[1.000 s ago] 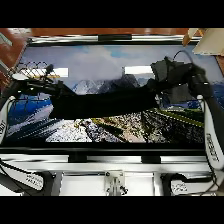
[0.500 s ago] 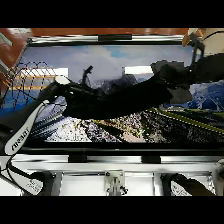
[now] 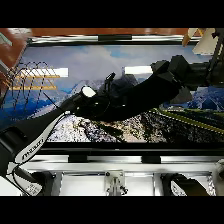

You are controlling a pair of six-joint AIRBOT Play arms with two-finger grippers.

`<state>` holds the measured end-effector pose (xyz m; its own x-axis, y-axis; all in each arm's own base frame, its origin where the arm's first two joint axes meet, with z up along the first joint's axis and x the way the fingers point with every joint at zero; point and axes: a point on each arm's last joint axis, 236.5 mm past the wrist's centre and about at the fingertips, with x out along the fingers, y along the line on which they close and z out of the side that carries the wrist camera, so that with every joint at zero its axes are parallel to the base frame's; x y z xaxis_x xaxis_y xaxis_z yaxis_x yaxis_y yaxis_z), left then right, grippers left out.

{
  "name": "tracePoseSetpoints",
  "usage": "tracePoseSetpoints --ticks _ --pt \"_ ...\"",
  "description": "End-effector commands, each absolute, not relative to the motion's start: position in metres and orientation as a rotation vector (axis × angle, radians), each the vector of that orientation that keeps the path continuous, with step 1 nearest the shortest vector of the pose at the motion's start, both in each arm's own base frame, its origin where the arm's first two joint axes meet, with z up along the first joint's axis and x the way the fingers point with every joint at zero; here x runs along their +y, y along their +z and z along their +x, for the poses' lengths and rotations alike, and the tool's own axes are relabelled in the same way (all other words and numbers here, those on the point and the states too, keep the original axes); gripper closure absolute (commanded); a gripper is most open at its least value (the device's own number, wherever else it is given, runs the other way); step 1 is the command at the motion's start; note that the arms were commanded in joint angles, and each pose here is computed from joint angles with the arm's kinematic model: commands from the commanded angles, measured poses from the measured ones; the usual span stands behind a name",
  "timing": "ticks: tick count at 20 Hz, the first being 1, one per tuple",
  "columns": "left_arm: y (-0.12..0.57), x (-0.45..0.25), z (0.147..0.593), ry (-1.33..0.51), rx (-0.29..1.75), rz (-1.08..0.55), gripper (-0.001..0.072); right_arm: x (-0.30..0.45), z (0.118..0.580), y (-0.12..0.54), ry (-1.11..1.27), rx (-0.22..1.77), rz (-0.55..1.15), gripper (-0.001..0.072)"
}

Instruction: Fold the shirts.

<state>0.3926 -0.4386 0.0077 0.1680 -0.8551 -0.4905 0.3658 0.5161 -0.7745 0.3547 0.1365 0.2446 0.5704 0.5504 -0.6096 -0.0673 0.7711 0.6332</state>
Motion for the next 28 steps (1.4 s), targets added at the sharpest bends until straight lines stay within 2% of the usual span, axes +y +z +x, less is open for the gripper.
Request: tracePoseSetpoints --ticks 1,5,8,11,15,20,21,22,23,26,28 --pt "0.011 -0.439 0.397 -0.941 1.055 -0.555 0.0676 0.136 0.354 0.247 0.382 0.894 0.609 0.0639" --pt "0.048 -0.363 0.423 -0.928 0.990 -0.398 0.0677 0.142 0.378 0.223 0.377 0.928 0.602 0.0639" --pt "0.114 -0.260 0.463 -0.759 0.833 -0.327 0.0676 0.198 0.413 0.208 0.462 0.891 0.626 0.0639" --pt "0.196 -0.145 0.481 -0.568 0.630 -0.349 0.0675 0.279 0.433 0.177 0.554 0.885 0.661 0.0639" --pt "0.264 -0.035 0.454 -0.370 0.485 -0.377 0.0675 0.385 0.431 0.102 0.615 0.986 0.765 0.0639" --pt "0.276 -0.012 0.411 -0.351 0.524 -0.354 0.0675 0.451 0.431 0.026 0.553 1.005 0.885 0.0637" --pt "0.275 -0.016 0.408 -0.365 0.536 -0.351 0.0675 0.456 0.431 0.017 0.540 0.998 0.891 0.0572" --pt "0.273 -0.020 0.407 -0.376 0.544 -0.348 0.0675 0.460 0.429 0.011 0.533 1.003 0.896 0.0344" --pt "0.272 -0.023 0.408 -0.382 0.546 -0.349 0.0675 0.461 0.427 0.008 0.533 1.017 0.893 0.0154" --pt "0.262 -0.033 0.408 -0.403 0.569 -0.354 0.0674 0.445 0.418 0.011 0.580 1.081 0.794 0.0154" --pt "0.253 -0.037 0.407 -0.412 0.589 -0.361 0.0674 0.406 0.411 0.010 0.595 1.155 0.619 0.0154"
